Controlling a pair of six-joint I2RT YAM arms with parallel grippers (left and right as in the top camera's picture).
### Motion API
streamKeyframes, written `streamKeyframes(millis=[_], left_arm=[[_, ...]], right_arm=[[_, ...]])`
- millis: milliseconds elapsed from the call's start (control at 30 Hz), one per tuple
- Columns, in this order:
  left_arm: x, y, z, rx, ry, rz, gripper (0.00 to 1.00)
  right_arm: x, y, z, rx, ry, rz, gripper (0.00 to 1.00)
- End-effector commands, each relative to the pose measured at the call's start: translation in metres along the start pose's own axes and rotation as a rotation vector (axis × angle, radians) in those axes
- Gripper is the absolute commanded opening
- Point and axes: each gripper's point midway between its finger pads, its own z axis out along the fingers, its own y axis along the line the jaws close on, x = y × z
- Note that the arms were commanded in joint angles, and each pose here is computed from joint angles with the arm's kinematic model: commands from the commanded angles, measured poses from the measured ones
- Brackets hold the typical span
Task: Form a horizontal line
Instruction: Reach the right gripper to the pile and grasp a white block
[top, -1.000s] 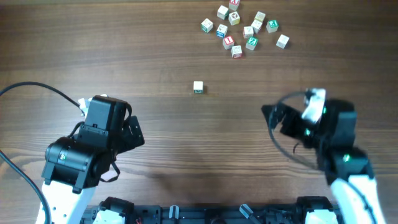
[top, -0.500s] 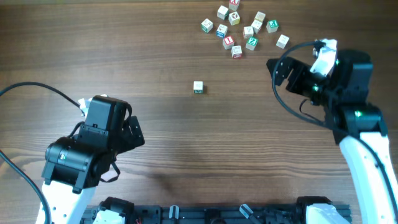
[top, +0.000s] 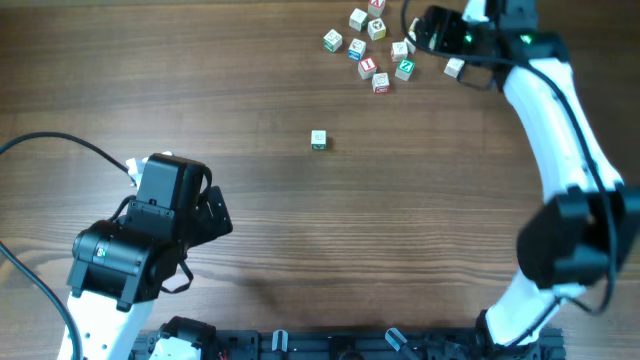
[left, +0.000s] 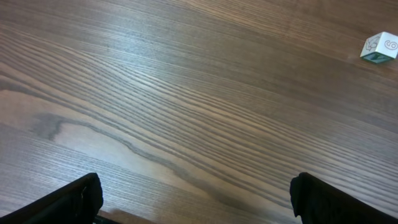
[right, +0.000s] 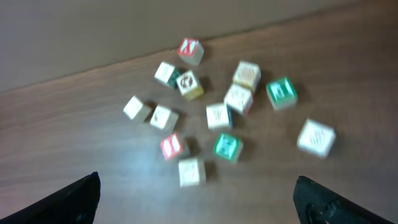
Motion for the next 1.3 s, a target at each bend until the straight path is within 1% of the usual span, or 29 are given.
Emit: streamKeyframes(millis=[0, 67, 200, 300, 400, 500, 667, 767, 800, 900, 933, 1000, 1033, 1100, 1200, 1233, 1267], left_arm=[[0.000, 0.001, 0.000, 0.000, -0.001, -0.022, 1.00], [0.000, 0.001, 0.000, 0.000, -0.001, -0.022, 1.00], [0.000, 0.001, 0.000, 0.001, -0.001, -0.022, 1.00], [0.000, 0.001, 0.000, 0.000, -0.001, -0.022, 1.00], [0.000, 0.001, 0.000, 0.000, -0.001, -0.022, 1.00], [0.000, 0.001, 0.000, 0.000, -0.001, -0.022, 1.00], [0.000, 0.001, 0.000, 0.000, 0.000, -0.022, 1.00], [0.000, 0.001, 0.000, 0.000, 0.000, -0.022, 1.00], [0.000, 0.001, 0.000, 0.000, -0.001, -0.022, 1.00], [0.000, 0.001, 0.000, 0.001, 0.000, -0.022, 1.00], [0.000, 0.001, 0.000, 0.000, 0.000, -0.022, 1.00], [0.000, 0.001, 0.000, 0.001, -0.001, -0.022, 1.00], [0.000, 0.001, 0.000, 0.001, -0.001, -0.022, 1.00], [0.000, 0.001, 0.000, 0.000, -0.001, -0.022, 1.00], [0.000, 0.001, 0.000, 0.000, -0.001, -0.022, 1.00], [0.000, 0.001, 0.000, 0.001, -0.001, -0.022, 1.00], [0.000, 0.001, 0.000, 0.001, -0.001, -0.022, 1.00]], right_arm=[[-0.001, -0.001, 0.053, 0.023, 0.004, -0.053, 0.99], [0.007, 0.003, 0.086, 0.013, -0.001, -0.067, 0.99], [0.021, 0.006, 0.128, 0.062, -0.033, -0.092, 0.99], [0.032, 0.013, 0.146, 0.074, -0.041, -0.111, 0.92], [0.036, 0.005, 0.160, 0.116, -0.061, -0.098, 0.92], [0.044, -0.001, 0.170, 0.127, -0.050, -0.087, 0.86], [0.056, -0.009, 0.186, 0.138, -0.042, -0.066, 0.82], [0.061, -0.013, 0.192, 0.142, -0.036, -0.055, 0.72], [0.061, -0.013, 0.194, 0.141, -0.040, -0.056, 0.65], [0.057, -0.012, 0.194, 0.135, -0.057, -0.054, 0.54], [0.056, -0.012, 0.194, 0.133, -0.062, -0.051, 0.48], [0.054, -0.016, 0.193, 0.137, -0.067, -0.023, 0.43], [0.052, -0.020, 0.193, 0.140, -0.069, -0.009, 0.38], [0.051, -0.025, 0.192, 0.147, -0.068, 0.004, 0.34], [0.053, -0.026, 0.192, 0.150, -0.061, -0.005, 0.33], [0.053, -0.024, 0.192, 0.146, -0.060, -0.024, 0.41], [0.053, -0.023, 0.192, 0.145, -0.059, -0.029, 0.43]])
